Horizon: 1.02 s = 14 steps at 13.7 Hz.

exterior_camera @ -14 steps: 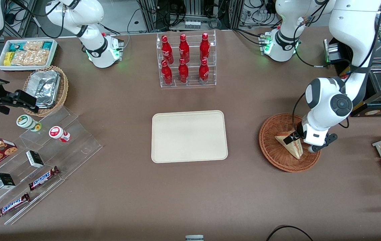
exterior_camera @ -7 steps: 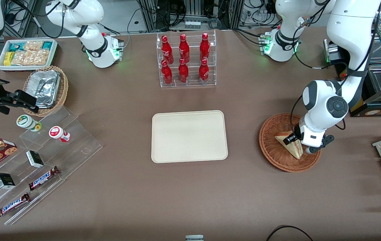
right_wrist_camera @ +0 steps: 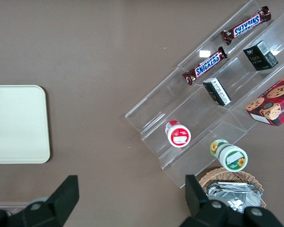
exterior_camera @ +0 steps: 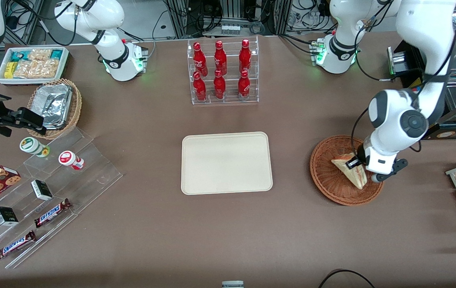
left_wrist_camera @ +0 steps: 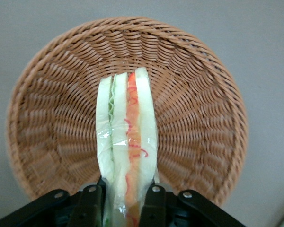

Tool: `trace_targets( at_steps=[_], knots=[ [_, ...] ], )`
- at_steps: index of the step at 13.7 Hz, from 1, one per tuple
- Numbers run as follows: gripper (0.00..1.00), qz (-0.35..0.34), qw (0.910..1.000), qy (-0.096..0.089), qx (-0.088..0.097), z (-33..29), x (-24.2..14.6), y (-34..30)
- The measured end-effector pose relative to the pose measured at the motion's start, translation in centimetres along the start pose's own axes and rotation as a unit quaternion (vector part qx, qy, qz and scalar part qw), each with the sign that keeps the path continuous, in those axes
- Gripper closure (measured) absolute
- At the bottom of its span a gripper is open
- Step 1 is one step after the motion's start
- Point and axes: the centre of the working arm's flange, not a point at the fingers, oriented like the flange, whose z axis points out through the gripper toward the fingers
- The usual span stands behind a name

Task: Place sandwich from basket to tray
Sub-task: 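Lift the sandwich and carry it over the cream tray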

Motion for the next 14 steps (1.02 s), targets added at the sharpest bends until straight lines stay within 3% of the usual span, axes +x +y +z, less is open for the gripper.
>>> trace_targets(
  at_steps=[1,3,6,14],
  knots=[
    [0.79,0.008,0.9999,-0.011,0.009,-3.1,-0.6,1.0],
    [0.80,0.015,0.9995,-0.019,0.019,-9.7,-2.2,3.9],
    [0.80,0.042,0.9991,-0.004,0.009,-14.7,-6.3,10.4],
    [0.80,0.161,0.9863,-0.025,0.023,-8.0,-19.3,26.6]
  ],
)
